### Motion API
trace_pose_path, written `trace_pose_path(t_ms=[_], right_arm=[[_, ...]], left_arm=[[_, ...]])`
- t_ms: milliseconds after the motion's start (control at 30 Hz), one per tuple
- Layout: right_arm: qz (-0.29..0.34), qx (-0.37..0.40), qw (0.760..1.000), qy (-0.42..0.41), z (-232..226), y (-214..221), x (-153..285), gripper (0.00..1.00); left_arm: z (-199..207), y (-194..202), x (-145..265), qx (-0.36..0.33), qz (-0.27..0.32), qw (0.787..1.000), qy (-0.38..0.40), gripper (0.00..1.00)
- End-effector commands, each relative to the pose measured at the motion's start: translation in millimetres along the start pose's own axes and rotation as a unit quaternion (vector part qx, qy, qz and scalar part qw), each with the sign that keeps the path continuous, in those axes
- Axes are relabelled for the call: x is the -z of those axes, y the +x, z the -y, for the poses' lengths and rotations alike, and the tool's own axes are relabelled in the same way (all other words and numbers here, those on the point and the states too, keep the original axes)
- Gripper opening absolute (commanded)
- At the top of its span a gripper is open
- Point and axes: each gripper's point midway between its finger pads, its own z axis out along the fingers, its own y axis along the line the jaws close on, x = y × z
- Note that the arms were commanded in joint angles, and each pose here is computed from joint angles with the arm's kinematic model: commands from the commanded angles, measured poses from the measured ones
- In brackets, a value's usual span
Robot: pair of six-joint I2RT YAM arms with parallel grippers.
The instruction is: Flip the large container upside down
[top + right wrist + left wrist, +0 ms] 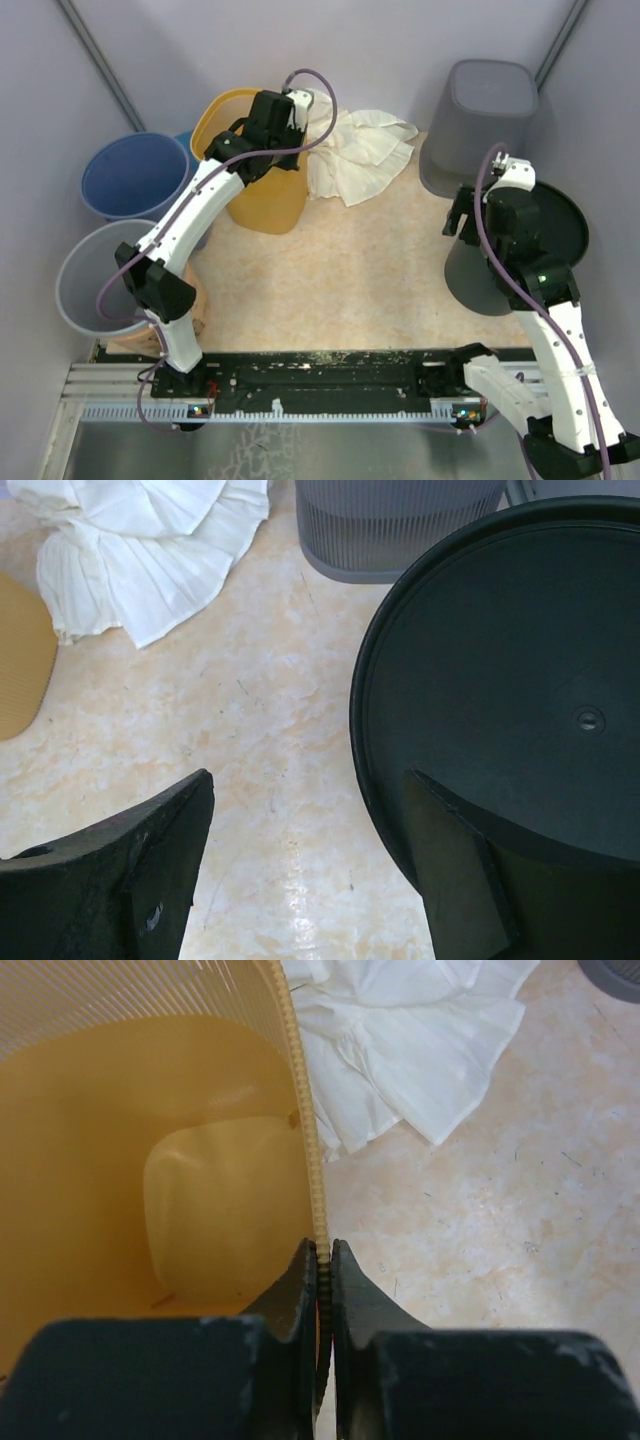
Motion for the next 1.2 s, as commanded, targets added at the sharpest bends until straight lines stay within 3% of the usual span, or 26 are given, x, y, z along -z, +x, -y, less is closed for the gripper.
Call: trace_pose_path(t_ms=[0, 167, 367, 467, 600, 800, 1033, 1167], right_arm=[[0.053, -0.026, 0.998, -0.003, 3, -30, 20, 0.76], [0.085, -0.043, 0.995, -0.01, 2, -47, 29, 0.76], [0.1, -0.043, 0.991, -0.073, -21, -59, 34, 0.75], [0.073, -0.027, 0.981, -0.177, -61, -51, 34, 0.75], [0.031, -0.03, 0.971, -0.235, -87, -35, 23, 0.75], [-0.017, -0.039, 0.987, -0.152, -71, -13, -19, 0.75], [-0.021, 0.014, 0.998, -0.049, -56, -40, -69, 0.75], [-0.056, 0.053, 0.997, 0.014, -50, -41, -110, 0.75]], left_arm=[[20, -36, 52, 0.022, 0.045, 0.996, 0.067, 0.0], [54, -68, 114, 0.041, 0.093, 0.983, 0.152, 0.0], [88, -87, 176, 0.081, 0.144, 0.946, 0.278, 0.0], [88, -89, 182, 0.087, 0.159, 0.941, 0.286, 0.0], [73, -82, 172, 0.085, 0.153, 0.955, 0.238, 0.0], [60, -73, 162, 0.094, 0.142, 0.965, 0.198, 0.0], [61, -68, 158, 0.099, 0.141, 0.965, 0.2, 0.0], [62, -65, 158, 0.102, 0.142, 0.963, 0.204, 0.0]])
